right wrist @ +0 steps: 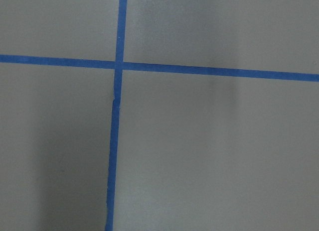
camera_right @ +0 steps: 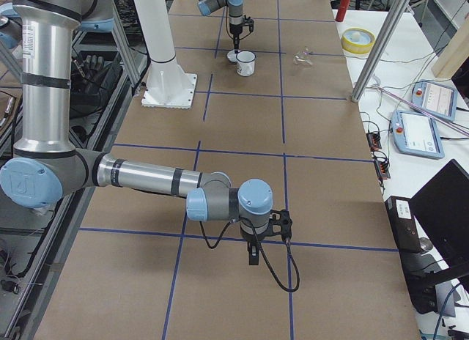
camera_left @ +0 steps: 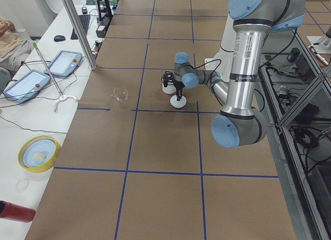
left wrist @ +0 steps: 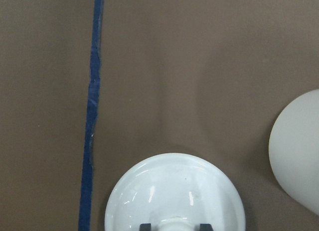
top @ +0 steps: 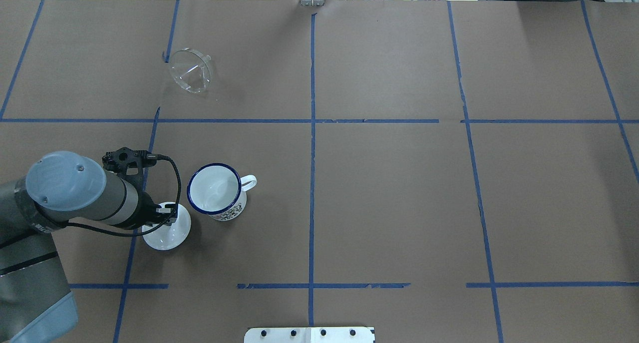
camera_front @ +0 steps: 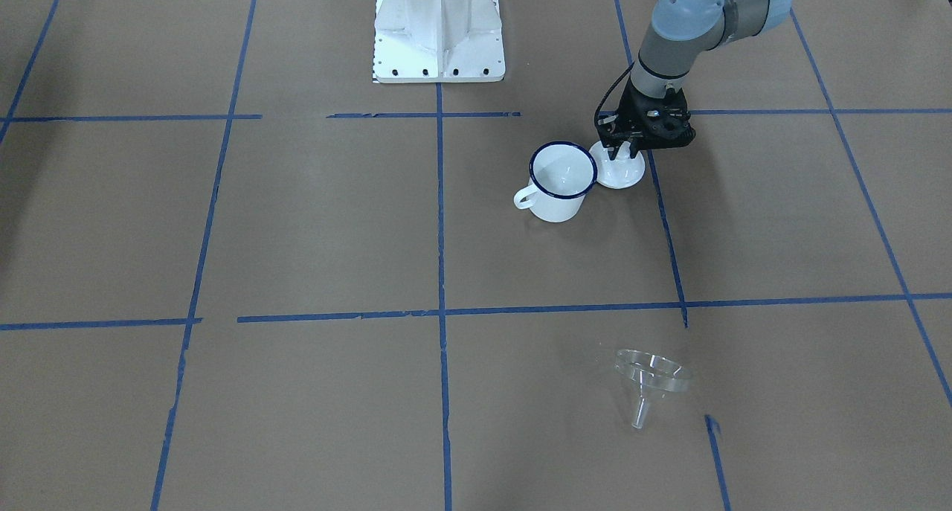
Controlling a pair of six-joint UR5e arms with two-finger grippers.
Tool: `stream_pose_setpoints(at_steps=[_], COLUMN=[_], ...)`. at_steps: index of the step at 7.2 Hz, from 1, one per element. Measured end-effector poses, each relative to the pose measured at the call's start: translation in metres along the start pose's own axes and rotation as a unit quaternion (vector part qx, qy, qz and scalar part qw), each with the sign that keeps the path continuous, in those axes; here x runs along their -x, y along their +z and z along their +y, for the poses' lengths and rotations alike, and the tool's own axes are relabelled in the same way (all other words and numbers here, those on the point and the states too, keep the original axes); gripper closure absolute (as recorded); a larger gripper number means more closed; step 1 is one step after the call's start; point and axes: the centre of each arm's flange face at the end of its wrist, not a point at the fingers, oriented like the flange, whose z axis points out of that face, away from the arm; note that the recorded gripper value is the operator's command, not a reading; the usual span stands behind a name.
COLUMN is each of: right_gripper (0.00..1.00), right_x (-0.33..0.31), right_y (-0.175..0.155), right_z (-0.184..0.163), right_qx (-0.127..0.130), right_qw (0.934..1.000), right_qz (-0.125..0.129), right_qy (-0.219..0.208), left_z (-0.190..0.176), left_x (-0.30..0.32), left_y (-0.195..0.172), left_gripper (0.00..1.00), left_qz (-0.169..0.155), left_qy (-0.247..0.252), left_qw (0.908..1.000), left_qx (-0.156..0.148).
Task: Remove funnel from cup
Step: 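Lift the white lid and carry it over the mug with the left gripper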
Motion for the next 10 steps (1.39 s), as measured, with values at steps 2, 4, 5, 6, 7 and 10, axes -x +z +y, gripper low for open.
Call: stream_pose_setpoints(at_steps=[2, 4, 5, 6, 7, 10], right_gripper=[0.00, 0.00, 0.00, 0.00, 0.00, 0.00], right_x=[0.000, 0.000, 0.000, 0.000, 0.000, 0.000], right_y=[0.000, 0.000, 0.000, 0.000, 0.000, 0.000], right_z=[0.000, 0.000, 0.000, 0.000, 0.000, 0.000], right_qx=[0.000, 0.000, 0.000, 0.000, 0.000, 0.000], right_qw=[1.0000, 1.0000, 1.0000, 1.0000, 1.0000, 1.0000], right_qz=[0.000, 0.000, 0.000, 0.000, 0.000, 0.000], right_qy=[0.000, 0.000, 0.000, 0.000, 0.000, 0.000], left_z=[0.003, 0.006, 0.004, -0.004, -0.016, -0.062], left_x=[-0.005, -0.002, -0.003, -0.018, -0.042, -0.096], left_y=[-0.032, -0.118, -0.162, -0.194, -0.208, -0.170], left_gripper=[1.00, 1.00, 1.00, 1.00, 1.00, 1.00], left_qz=[0.012, 0.014, 0.016, 0.020, 0.018, 0.005], left_qy=[0.003, 0.005, -0.002, -0.011, -0.019, -0.032], left_qw=[0.9999, 0.9996, 0.9994, 0.9992, 0.9993, 0.9993], left_qx=[-0.007, -0.024, -0.030, -0.031, -0.027, -0.017])
